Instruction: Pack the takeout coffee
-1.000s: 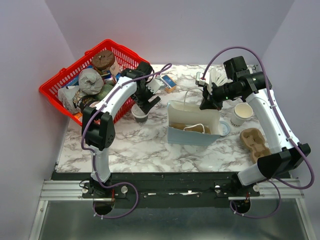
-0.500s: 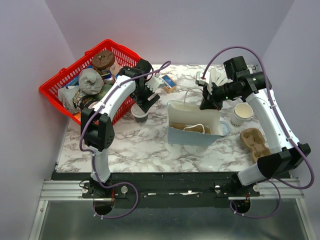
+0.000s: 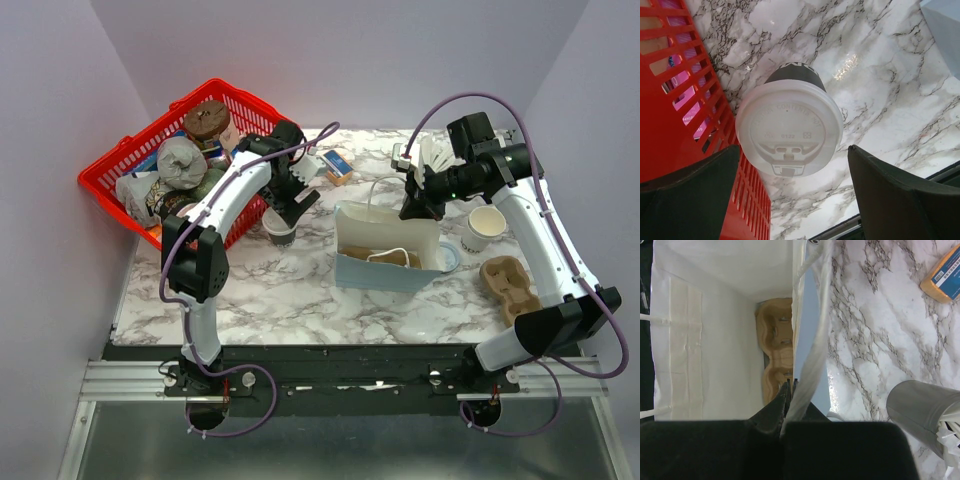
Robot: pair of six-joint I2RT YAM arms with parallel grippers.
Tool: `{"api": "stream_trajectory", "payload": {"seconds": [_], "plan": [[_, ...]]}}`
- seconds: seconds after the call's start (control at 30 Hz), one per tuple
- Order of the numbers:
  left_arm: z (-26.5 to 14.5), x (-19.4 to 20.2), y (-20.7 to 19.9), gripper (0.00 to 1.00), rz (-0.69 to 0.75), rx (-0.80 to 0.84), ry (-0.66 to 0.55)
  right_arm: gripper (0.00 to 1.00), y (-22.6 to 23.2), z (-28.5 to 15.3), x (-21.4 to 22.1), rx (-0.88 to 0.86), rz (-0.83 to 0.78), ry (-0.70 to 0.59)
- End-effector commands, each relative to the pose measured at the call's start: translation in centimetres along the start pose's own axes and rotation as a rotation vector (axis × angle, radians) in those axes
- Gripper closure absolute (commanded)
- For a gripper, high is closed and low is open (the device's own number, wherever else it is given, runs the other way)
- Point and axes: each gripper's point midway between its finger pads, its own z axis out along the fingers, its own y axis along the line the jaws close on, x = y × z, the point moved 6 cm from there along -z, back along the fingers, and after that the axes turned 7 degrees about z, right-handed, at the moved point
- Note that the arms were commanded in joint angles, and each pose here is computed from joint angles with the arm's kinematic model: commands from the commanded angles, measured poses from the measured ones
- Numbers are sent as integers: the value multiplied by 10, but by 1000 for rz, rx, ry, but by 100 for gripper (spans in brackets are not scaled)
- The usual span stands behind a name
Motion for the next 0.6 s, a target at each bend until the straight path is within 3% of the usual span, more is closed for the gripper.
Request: {"api": "stream_trajectory", "payload": {"seconds": [0.0, 0.57], "plan": [[9, -1, 6, 3, -37, 5, 11, 99, 2, -4, -3, 14, -5, -3], [21, 1, 10, 3, -30, 20, 17, 99, 0, -1, -1, 8, 0, 3]]}}
